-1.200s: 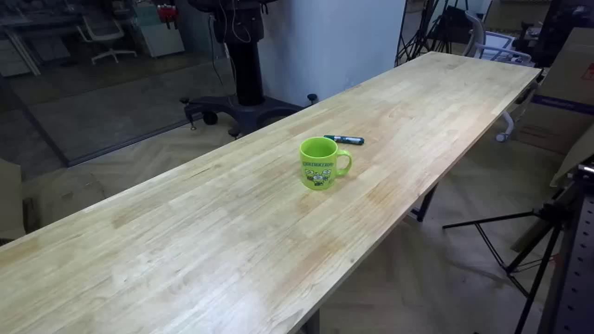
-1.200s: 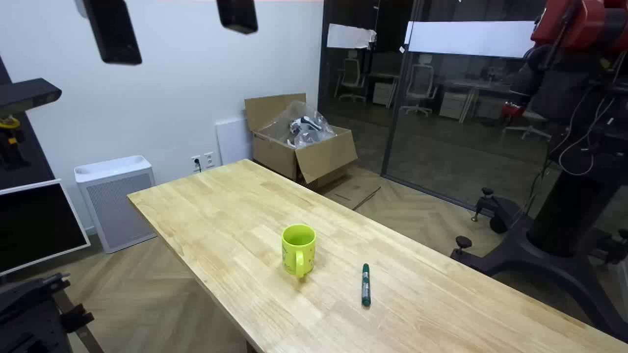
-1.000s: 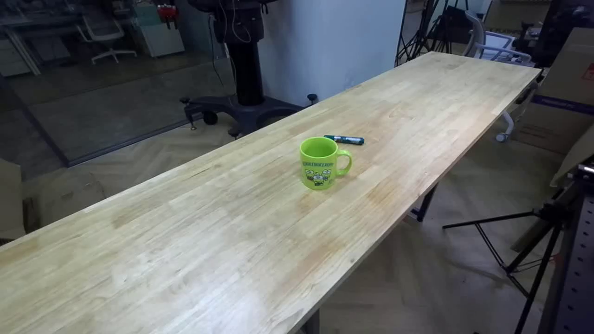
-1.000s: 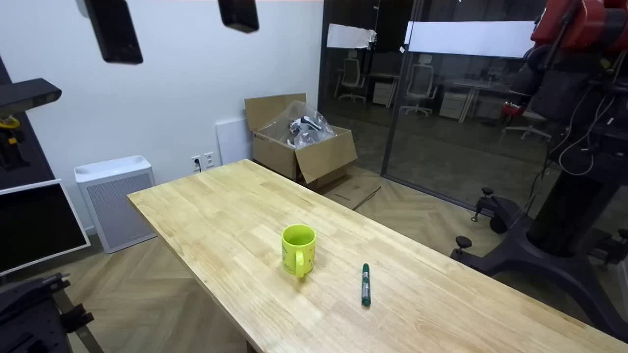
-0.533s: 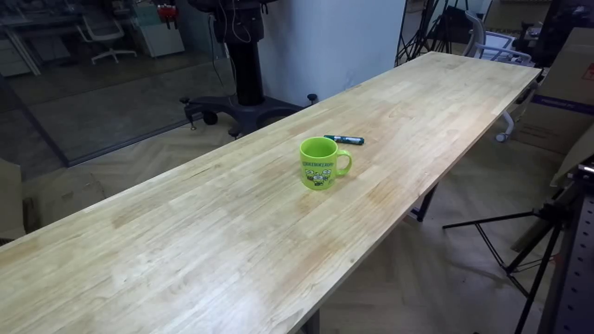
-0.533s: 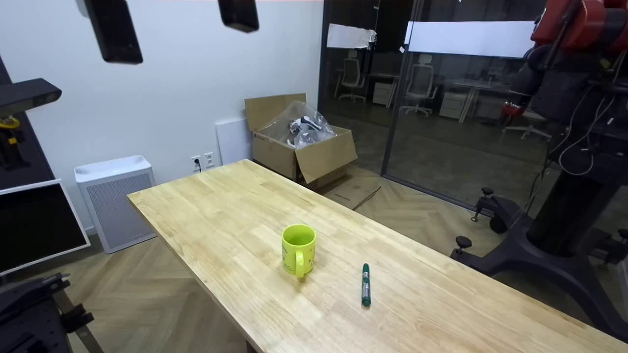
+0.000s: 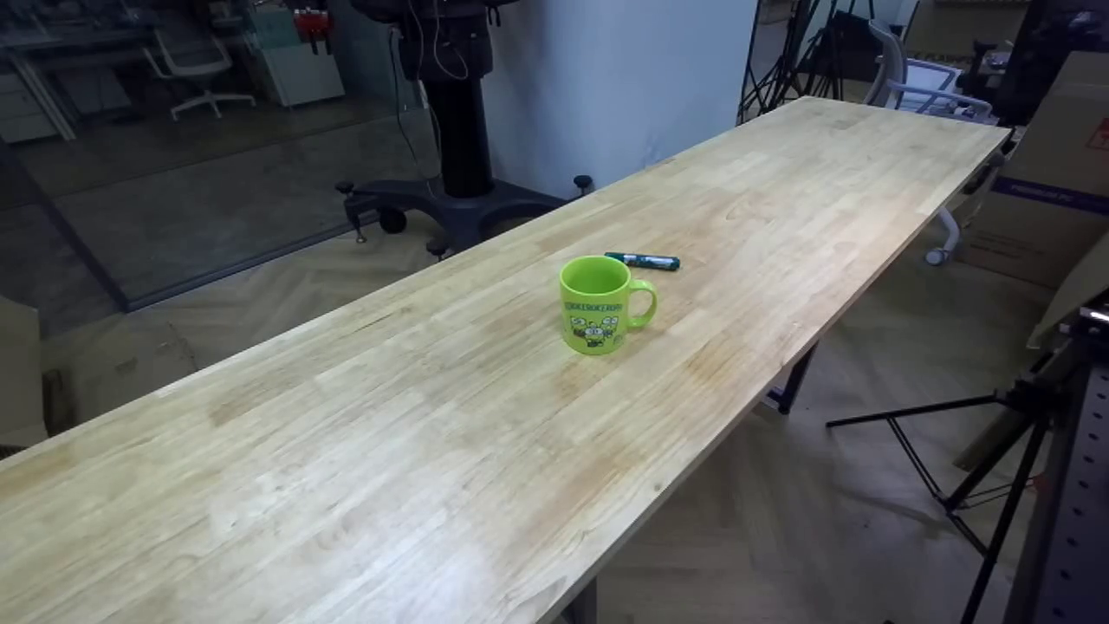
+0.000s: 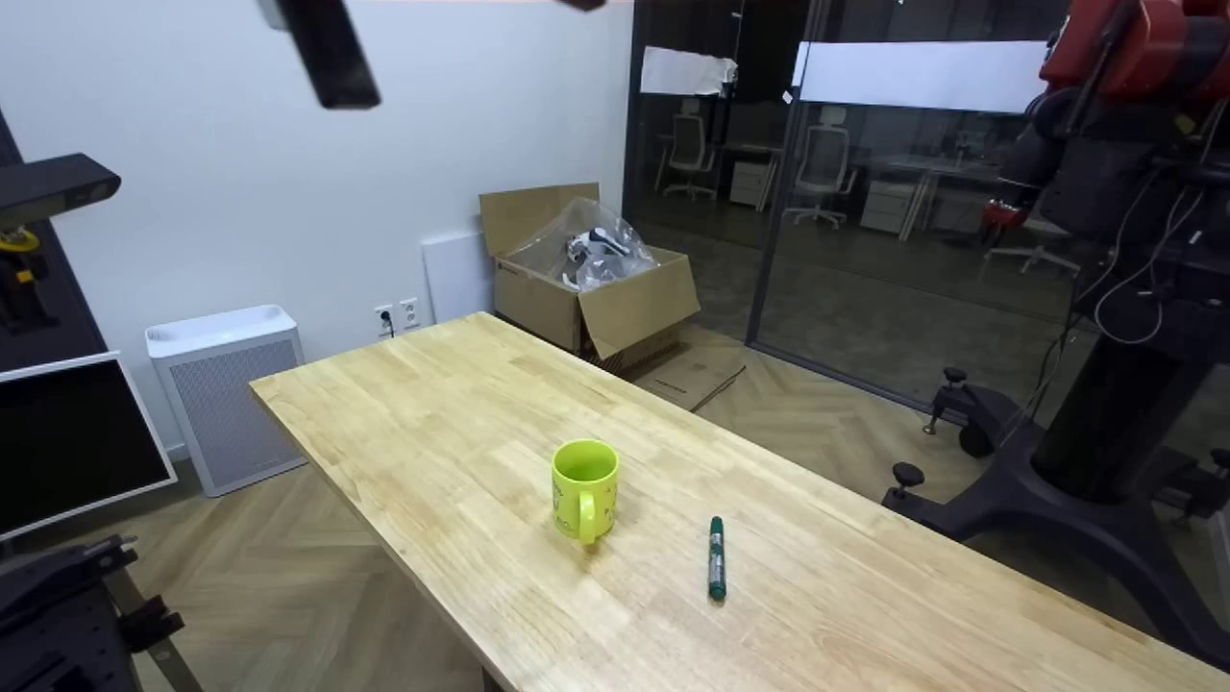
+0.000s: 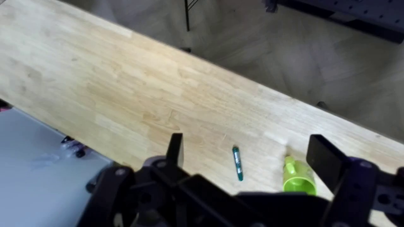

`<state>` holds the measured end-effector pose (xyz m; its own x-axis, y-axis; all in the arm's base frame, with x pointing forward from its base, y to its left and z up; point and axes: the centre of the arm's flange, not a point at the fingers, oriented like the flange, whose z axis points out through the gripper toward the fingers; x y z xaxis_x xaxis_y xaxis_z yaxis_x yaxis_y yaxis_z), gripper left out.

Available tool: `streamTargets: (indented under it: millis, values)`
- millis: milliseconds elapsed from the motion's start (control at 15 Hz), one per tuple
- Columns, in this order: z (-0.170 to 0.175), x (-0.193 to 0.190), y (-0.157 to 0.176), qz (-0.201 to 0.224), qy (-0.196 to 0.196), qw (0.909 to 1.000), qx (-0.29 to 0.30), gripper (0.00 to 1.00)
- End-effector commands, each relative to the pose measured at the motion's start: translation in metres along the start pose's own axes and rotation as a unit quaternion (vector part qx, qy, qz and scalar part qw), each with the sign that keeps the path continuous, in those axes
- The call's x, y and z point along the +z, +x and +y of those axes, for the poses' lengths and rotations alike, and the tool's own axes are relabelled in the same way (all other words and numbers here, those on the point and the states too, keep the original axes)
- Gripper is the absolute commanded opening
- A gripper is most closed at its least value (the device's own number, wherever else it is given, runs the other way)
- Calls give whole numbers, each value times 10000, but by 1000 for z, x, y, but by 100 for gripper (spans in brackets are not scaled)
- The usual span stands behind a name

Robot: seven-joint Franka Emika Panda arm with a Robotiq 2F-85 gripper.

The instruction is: Put the marker in the yellow mug cup

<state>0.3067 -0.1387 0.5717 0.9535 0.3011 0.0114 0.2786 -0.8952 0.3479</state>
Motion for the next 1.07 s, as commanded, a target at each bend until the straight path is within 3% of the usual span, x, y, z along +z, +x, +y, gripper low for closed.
streamTargets:
  millis: [0,67,133,333,533,600,667,1000]
  values:
    - [16,18,15,591,-715,9948,428,100]
    - [22,27,22,829,-856,9913,559,100]
    - [26,37,30,999,-700,9908,590,100]
    - [32,67,52,1243,186,9904,567,100]
    - [27,101,82,1163,1097,9853,603,100]
    - [24,112,89,953,1157,9871,562,100]
    - [12,101,64,1129,941,9874,582,100]
    - [6,111,71,1027,826,9898,542,100]
